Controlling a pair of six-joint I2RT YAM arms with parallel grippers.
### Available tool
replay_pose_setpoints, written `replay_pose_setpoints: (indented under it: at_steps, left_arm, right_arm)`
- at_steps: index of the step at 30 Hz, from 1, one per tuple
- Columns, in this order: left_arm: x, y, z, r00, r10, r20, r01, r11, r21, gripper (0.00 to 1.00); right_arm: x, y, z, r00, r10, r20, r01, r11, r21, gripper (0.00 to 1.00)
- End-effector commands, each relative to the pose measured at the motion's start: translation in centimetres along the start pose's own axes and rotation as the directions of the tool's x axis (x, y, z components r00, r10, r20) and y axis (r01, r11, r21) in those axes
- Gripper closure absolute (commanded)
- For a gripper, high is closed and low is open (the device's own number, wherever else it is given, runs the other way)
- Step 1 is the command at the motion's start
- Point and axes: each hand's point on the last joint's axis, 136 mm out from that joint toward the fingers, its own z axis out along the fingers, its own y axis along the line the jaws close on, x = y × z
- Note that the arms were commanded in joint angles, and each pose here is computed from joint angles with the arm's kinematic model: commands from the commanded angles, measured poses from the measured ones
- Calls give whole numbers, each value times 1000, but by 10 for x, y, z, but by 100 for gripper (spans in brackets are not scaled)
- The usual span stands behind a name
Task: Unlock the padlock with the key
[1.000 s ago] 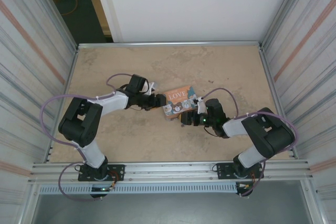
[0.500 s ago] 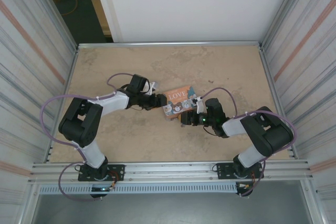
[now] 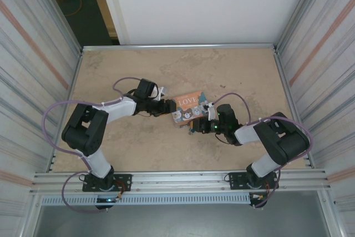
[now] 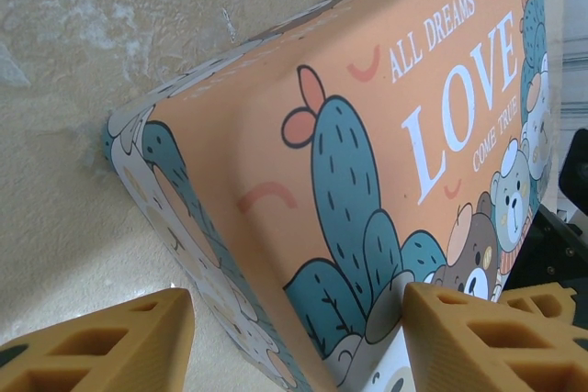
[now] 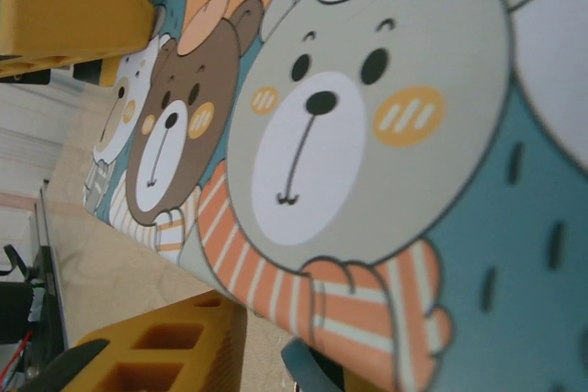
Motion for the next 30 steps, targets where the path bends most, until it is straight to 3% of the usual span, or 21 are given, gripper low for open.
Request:
replay_pose_setpoints:
  at_steps: [1,9,13,18,23,30]
  left_arm:
    - [13,23,1,999,-30,-29,27,993,-114,39]
    - [15,27,-4,999,-24,-22,21,989,-143,39]
    - [18,32,-5,999,-25,-24,21,986,-168,39]
    - [22,37,-6,999,-31,-25,26,982,-185,39]
    - [25,40,-5,999,-40,-28,34,981,-190,39]
    - [23,38,-5,999,-37,-24,32,983,-183,39]
  right_arm:
    - [-4,7,1,999,-39,0,39,999,-25,73]
    - [-4,5,0,999,-34,-2,34,999,-6,94]
    - [-5,3,-2,1000,-26,8,26,1000,4,99]
    - [-7,4,-7,999,-20,25,20,1000,9,99]
    - [-8,8,-10,999,-27,33,27,1000,-5,84]
    - [-4,8,-10,1000,-22,16,22,1000,-14,79]
